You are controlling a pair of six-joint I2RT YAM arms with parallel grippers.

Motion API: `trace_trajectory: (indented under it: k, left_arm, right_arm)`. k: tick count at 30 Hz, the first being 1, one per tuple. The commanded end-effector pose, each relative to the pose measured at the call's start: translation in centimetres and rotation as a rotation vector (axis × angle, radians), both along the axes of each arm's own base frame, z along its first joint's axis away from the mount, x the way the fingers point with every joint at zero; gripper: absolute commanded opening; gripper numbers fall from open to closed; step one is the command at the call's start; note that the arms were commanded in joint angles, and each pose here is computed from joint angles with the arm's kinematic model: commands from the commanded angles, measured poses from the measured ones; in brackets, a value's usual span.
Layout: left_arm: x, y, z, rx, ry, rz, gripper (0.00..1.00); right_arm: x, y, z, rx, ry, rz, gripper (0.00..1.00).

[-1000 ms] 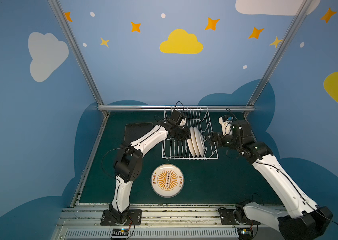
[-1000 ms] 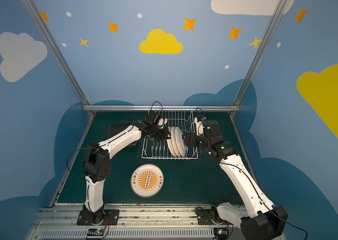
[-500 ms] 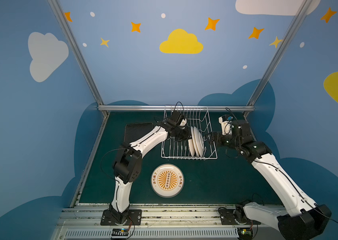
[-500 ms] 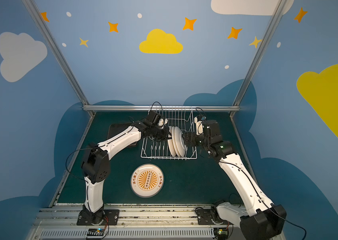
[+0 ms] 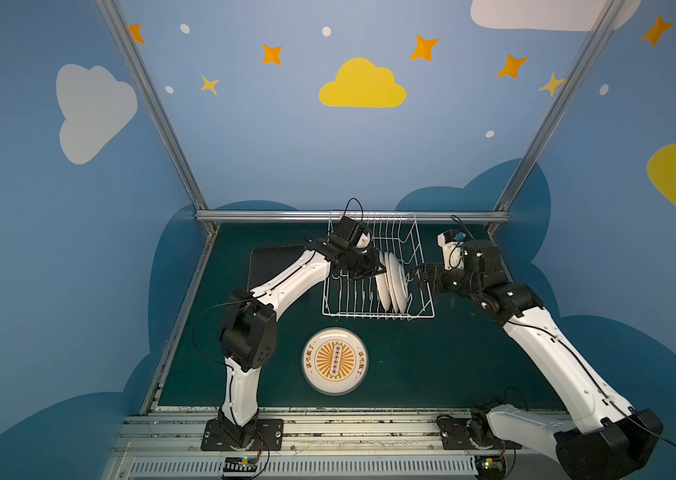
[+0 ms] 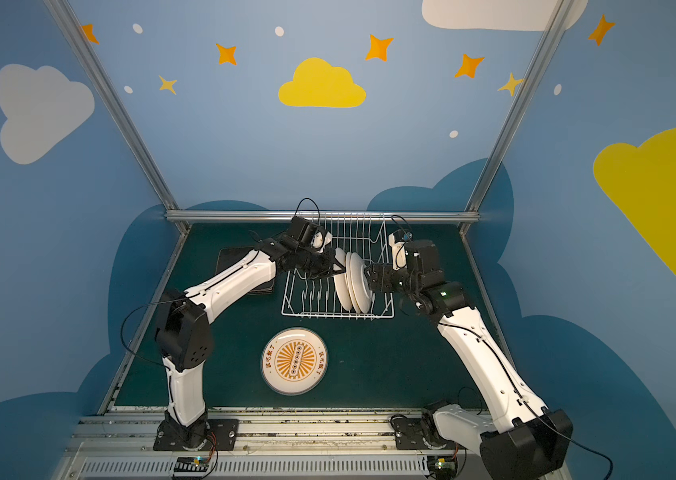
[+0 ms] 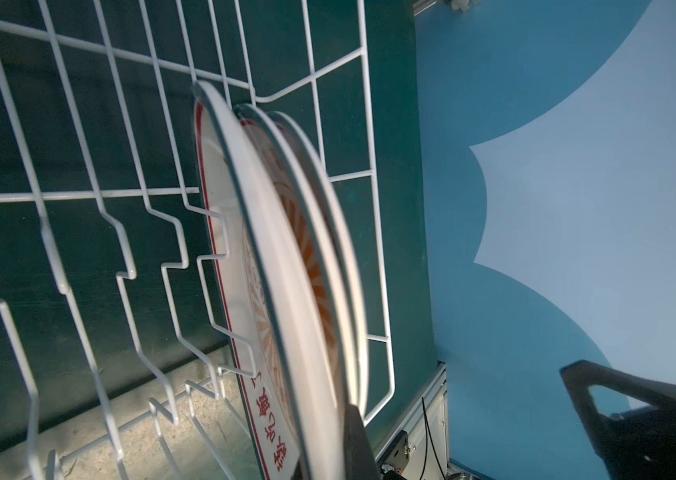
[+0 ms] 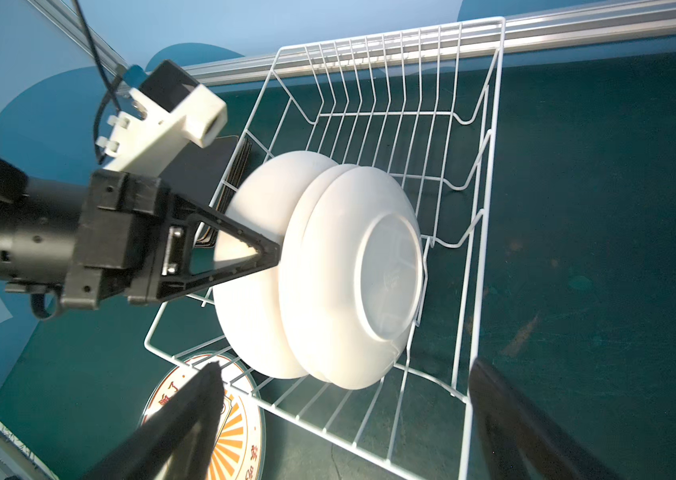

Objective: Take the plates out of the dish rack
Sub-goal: 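Lift the printed plate up out of the rack with the left gripper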

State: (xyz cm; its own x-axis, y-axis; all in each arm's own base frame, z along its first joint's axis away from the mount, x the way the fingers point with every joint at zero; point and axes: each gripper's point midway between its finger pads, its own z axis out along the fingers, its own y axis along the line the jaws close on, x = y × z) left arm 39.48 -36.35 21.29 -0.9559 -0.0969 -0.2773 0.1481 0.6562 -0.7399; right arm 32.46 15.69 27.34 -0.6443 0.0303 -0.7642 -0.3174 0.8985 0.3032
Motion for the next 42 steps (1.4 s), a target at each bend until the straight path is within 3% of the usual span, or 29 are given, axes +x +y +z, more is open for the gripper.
trace_trajectory:
  k: [1,18,26,32,38,42]
  left_arm:
    - [0.0,1.4,5.0,-0.054,-0.073,0.038,0.03]
    - [-1.0,5.3,8.5,-0.034,-0.136,0.106,0.03]
    - [-1.2,7.7,10.1,-0.028,-0.15,0.163,0.03]
    - [-1.4,8.6,11.1,-0.019,-0.191,0.164,0.03]
    - [-1.6,9.5,14.0,-0.028,-0.379,0.141,0.03]
    - [-2.0,10.0,15.6,0.031,-0.545,0.068,0.03]
  right_arm:
    - [0.2,0.1,0.9,0.018,-0.031,0.0,0.91]
    - [0.9,1.1,1.6,0.057,-0.027,0.024,0.91]
    - [1.6,3.0,2.5,0.179,0.01,0.053,0.91]
    - [1.4,2.8,2.5,0.193,0.008,0.036,0.91]
    - [1.6,2.7,3.7,0.198,-0.016,0.03,0.91]
    - [1.7,2.9,4.6,0.223,-0.012,0.023,0.91]
